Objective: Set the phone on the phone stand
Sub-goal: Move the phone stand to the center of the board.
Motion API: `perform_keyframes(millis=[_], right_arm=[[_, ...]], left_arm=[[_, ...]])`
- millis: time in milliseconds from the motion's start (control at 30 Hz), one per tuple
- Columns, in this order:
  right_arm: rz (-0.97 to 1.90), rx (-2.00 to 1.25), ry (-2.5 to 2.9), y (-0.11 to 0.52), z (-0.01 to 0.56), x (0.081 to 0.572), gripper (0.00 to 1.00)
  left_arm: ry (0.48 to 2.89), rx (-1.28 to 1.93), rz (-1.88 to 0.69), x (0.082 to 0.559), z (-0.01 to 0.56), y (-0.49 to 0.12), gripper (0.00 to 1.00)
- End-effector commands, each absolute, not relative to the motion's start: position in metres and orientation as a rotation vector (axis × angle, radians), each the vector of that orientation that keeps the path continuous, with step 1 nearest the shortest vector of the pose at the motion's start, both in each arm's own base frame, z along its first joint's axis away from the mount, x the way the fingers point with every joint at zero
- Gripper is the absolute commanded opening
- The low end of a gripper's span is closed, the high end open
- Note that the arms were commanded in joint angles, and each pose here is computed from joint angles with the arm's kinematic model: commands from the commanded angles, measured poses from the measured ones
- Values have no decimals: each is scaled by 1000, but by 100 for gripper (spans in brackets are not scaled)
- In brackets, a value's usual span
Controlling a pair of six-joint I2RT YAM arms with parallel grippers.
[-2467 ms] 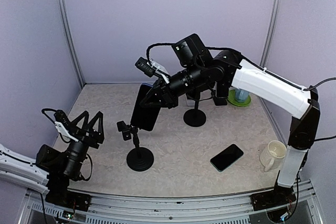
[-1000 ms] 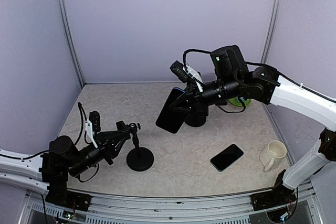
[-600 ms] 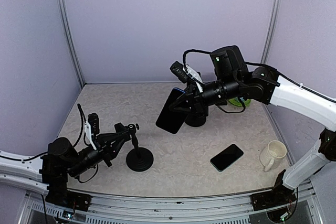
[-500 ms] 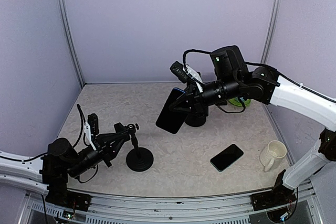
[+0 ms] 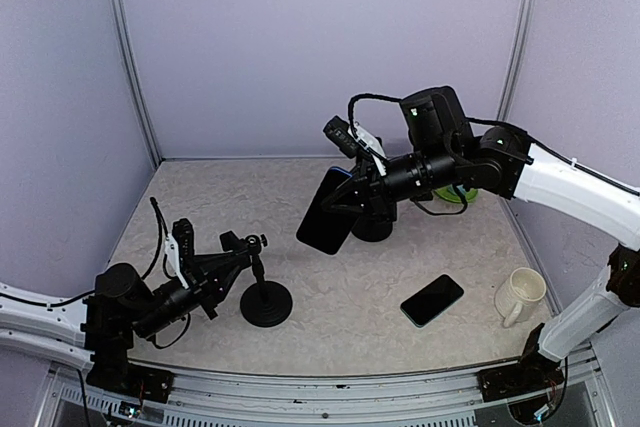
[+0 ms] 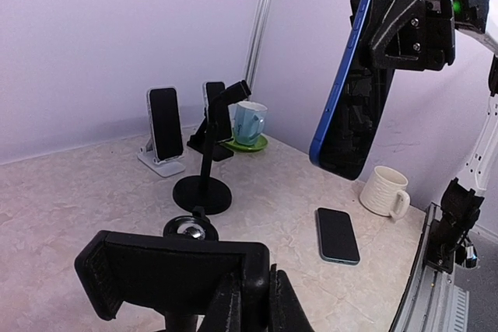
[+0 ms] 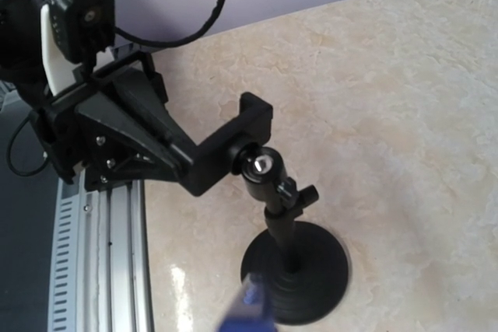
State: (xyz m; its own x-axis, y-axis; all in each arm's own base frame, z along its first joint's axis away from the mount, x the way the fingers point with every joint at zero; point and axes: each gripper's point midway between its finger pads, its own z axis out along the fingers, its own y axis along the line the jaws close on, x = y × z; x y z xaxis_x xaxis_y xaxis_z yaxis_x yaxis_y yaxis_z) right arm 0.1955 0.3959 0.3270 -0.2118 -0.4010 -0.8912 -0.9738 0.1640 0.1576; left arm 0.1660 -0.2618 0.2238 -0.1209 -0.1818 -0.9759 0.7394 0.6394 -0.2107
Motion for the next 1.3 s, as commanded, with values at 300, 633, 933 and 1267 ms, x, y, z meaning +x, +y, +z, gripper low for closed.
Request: perform_keyframes(millis=[300, 633, 933, 1267], right_arm=[[1035, -1313, 1628, 402, 357, 199, 0], [1028, -1309, 1614, 402, 364, 203, 0], [1013, -1283, 1574, 392, 383, 213, 0], [986, -1254, 1549, 380, 397, 217, 0]], left_arm=[[1612, 725, -631, 161, 158, -253, 0], [1454, 690, -548, 172, 211, -253, 0], [1310, 613, -403, 200, 256, -272, 0], [1269, 387, -300, 238, 299, -293, 0]])
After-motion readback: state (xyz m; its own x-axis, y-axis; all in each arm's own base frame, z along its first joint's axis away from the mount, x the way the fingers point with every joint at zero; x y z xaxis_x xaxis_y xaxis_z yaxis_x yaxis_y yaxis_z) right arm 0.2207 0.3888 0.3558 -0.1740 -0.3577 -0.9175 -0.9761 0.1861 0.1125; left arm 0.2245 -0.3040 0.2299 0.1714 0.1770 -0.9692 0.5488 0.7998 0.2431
